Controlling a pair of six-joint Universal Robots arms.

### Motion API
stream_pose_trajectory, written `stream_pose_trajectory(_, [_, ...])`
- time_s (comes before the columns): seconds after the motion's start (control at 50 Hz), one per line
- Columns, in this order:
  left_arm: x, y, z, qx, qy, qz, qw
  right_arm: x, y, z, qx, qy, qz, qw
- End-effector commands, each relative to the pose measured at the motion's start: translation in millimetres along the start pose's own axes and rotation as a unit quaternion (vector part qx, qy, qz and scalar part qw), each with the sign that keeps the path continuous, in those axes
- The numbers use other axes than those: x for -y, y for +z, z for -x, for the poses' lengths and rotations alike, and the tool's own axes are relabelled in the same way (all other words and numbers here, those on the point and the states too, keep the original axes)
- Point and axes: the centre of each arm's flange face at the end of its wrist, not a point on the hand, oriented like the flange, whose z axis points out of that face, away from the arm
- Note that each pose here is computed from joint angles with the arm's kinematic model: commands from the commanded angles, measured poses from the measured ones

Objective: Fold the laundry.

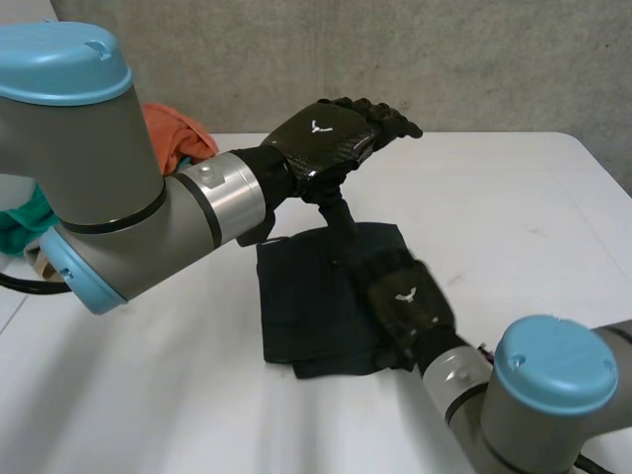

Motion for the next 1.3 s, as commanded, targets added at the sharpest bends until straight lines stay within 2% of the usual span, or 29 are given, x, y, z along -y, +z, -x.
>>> stream_pose_trajectory(0.02, [2.5,-0.6,2.3,0.003,0.001,-0.006,1.000,5.9,-0.2,-28.9,-0.060,0.149,0.029,0.987])
stream_pose_trajectory(0.12, [1.9,-0.5,2.3,0.003,-0.002,-0.006,1.000,1.5,4.0,-38.4,-0.070,0.219,0.045,0.972])
stream_pose_trajectory(0.26, [1.0,-0.2,1.6,0.003,-0.003,-0.005,1.000,-12.2,15.3,-40.8,-0.060,0.260,0.072,0.961])
stream_pose_trajectory(0.44, [0.8,-0.9,1.8,0.003,-0.003,-0.004,1.000,-22.7,31.1,-44.2,-0.061,0.260,0.085,0.960])
stream_pose_trajectory(0.62, [3.5,-3.0,3.8,0.006,-0.002,-0.008,1.000,-5.3,62.7,-76.5,-0.072,0.261,0.029,0.962])
stream_pose_trajectory(0.7, [6.5,-4.8,4.4,0.007,0.000,-0.011,1.000,5.2,84.2,-101.0,-0.093,0.272,-0.011,0.958])
stream_pose_trajectory(0.78, [9.7,-6.7,5.2,0.010,0.001,-0.016,1.000,9.8,114.4,-144.9,-0.153,0.285,-0.059,0.945])
stream_pose_trajectory(0.82, [11.1,-7.6,6.3,0.012,-0.001,-0.019,1.000,8.5,133.9,-182.7,-0.214,0.290,-0.084,0.929])
stream_pose_trajectory(0.92, [11.0,-9.5,10.2,0.017,-0.004,-0.022,1.000,-13.7,156.2,-263.5,-0.343,0.291,-0.076,0.890])
stream_pose_trajectory(0.98, [11.2,-10.2,13.3,0.021,-0.007,-0.023,0.999,-28.8,160.3,-300.6,-0.387,0.291,-0.072,0.872])
stream_pose_trajectory(1.12, [10.6,-11.0,20.7,0.030,-0.018,-0.025,0.999,-52.5,156.3,-356.3,-0.441,0.280,-0.102,0.847])
stream_pose_trajectory(1.3, [8.9,-9.4,25.9,0.034,-0.030,-0.027,0.999,-77.7,151.1,-377.5,-0.454,0.275,-0.109,0.840])
